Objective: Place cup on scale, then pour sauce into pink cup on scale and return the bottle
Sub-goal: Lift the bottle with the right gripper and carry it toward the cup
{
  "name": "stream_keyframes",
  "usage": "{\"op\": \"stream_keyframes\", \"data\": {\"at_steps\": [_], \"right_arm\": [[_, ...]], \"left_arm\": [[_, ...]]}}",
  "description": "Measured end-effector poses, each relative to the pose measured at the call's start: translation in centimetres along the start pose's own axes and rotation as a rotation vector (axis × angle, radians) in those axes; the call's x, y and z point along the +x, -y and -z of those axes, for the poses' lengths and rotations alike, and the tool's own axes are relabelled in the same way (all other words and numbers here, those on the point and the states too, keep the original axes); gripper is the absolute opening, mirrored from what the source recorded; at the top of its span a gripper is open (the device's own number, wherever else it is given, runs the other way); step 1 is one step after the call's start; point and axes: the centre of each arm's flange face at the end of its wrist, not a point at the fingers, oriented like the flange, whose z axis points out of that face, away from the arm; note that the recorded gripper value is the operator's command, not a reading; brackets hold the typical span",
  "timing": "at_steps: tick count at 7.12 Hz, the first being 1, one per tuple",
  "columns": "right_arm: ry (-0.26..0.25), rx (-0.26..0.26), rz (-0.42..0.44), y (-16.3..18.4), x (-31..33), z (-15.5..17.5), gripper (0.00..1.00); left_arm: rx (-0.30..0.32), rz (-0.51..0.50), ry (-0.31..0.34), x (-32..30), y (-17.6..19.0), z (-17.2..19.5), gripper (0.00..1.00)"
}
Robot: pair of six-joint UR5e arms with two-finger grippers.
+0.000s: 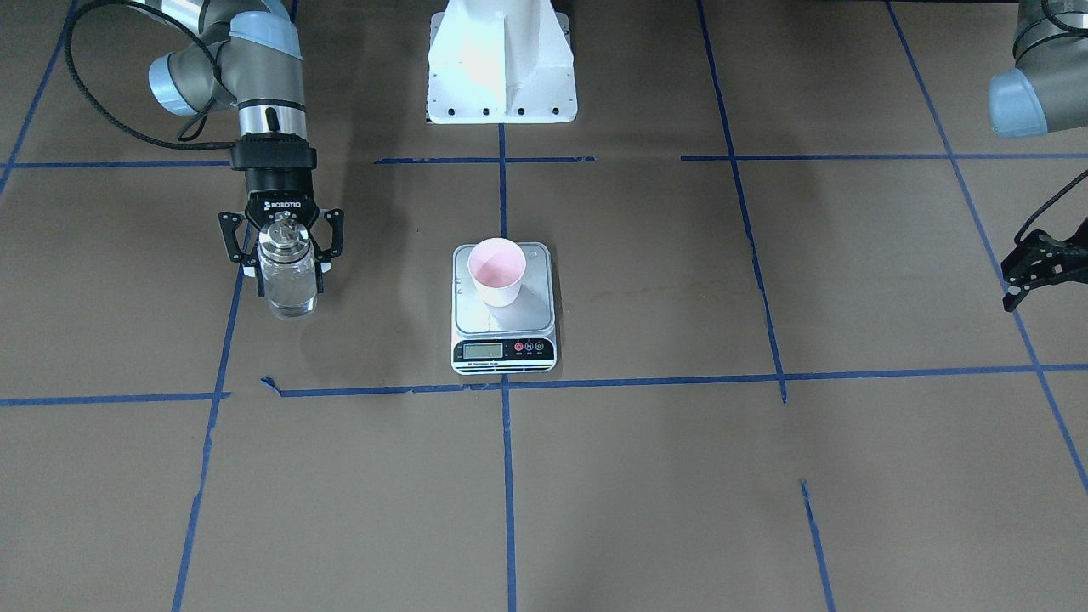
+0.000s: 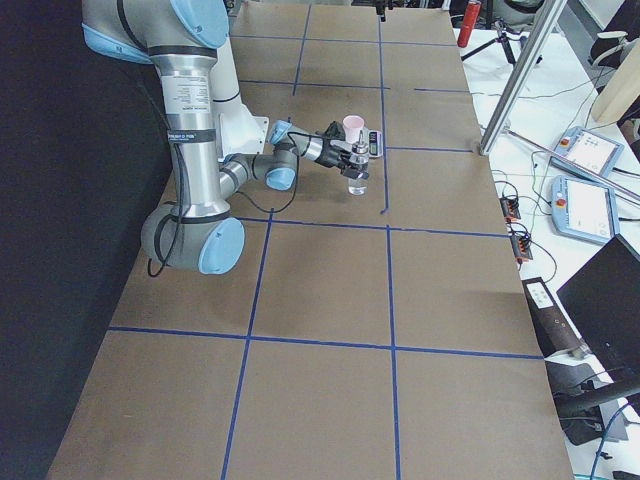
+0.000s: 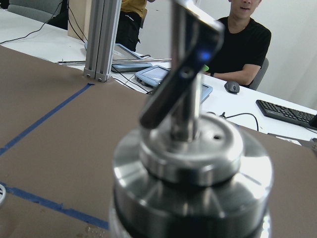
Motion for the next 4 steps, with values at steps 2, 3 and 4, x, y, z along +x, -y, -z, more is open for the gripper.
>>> {"op": "stream_keyframes", "data": {"at_steps": [2, 3, 4], "right_arm": [[-0.099, 0.036, 0.269, 2.7, -2.4, -0.2, 0.0], [-0.171, 0.039, 0.415, 3.8, -4.4, -0.2, 0.0], [-0.233, 0.029, 0.534, 4.2, -6.3, 0.2, 0.0]], "left_arm": [[-0.003, 0.004, 0.001, -0.3, -0.1, -0.1, 1.0], [-0.009, -0.005, 0.001, -0.7, -0.5, -0.2, 1.0], [-0.017, -0.035, 0.005, -1.4, -1.2, -0.2, 1.0]]}}
